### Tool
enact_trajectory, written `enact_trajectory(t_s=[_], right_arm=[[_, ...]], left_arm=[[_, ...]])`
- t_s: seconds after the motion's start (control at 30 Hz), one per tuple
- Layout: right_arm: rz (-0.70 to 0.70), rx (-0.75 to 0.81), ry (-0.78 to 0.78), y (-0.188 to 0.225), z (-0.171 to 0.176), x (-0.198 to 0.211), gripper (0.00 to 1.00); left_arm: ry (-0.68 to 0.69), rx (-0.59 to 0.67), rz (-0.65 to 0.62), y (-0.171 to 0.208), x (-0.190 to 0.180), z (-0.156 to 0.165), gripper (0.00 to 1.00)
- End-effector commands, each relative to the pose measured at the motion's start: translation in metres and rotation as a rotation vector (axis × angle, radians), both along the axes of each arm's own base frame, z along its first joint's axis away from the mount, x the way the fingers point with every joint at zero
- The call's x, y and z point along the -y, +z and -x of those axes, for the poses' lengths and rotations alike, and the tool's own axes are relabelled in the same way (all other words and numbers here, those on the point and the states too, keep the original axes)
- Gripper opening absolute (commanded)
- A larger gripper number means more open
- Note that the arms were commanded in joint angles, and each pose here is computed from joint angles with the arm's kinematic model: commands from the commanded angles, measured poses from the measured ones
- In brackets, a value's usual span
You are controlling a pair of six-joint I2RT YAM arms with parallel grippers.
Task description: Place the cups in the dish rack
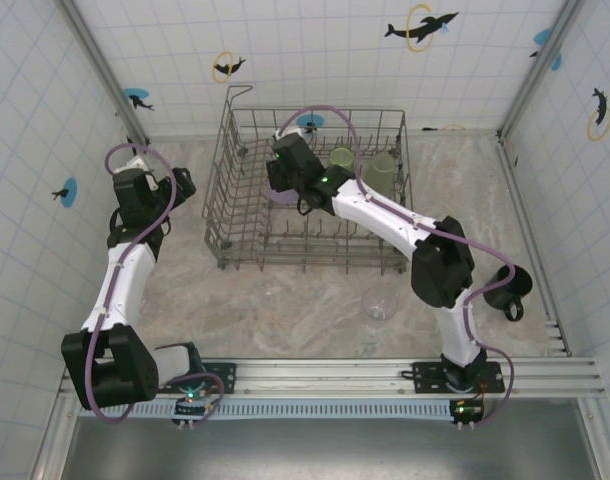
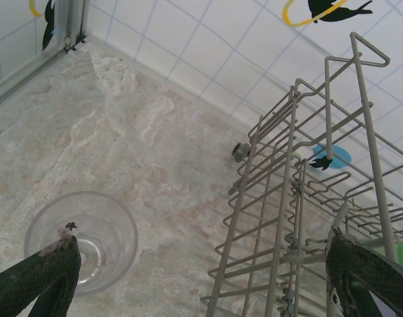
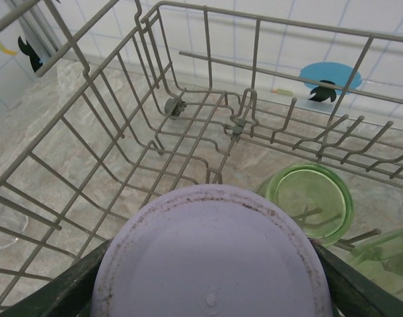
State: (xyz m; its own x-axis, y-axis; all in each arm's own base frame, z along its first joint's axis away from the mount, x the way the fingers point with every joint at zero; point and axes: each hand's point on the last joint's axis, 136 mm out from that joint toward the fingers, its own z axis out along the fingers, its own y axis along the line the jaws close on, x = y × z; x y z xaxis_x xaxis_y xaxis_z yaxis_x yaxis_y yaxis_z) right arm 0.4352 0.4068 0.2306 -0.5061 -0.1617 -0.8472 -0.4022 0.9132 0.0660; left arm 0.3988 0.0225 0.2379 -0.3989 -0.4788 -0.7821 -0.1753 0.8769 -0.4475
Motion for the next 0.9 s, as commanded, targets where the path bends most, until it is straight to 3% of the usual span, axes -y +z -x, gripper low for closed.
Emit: enact_trajectory(t_s=[0.0, 0.5, 0.77, 0.87], right_arm=[[-0.01, 0.028, 0.02, 0.006, -0.004, -0.014, 0.41], [0.08, 0.009, 0.04, -0.036, -0.011, -0.024, 0.42], [0.077, -0.013, 0.058, -0.055, -0.012, -0.032, 0.49], [0.076, -0.024, 0.067, -0.06, -0.011, -0.034, 0.6]], left_arm=[[-0.018, 0.047, 0.017, 0.017, 0.003, -0.001, 0.97], [-0.024, 0.045, 0.028, 0.016, 0.004, -0.001, 0.97], [-0.026, 0.049, 0.027, 0.017, 0.005, -0.001, 0.97], [-0.029, 0.05, 0.027, 0.017, 0.005, 0.0, 0.97]])
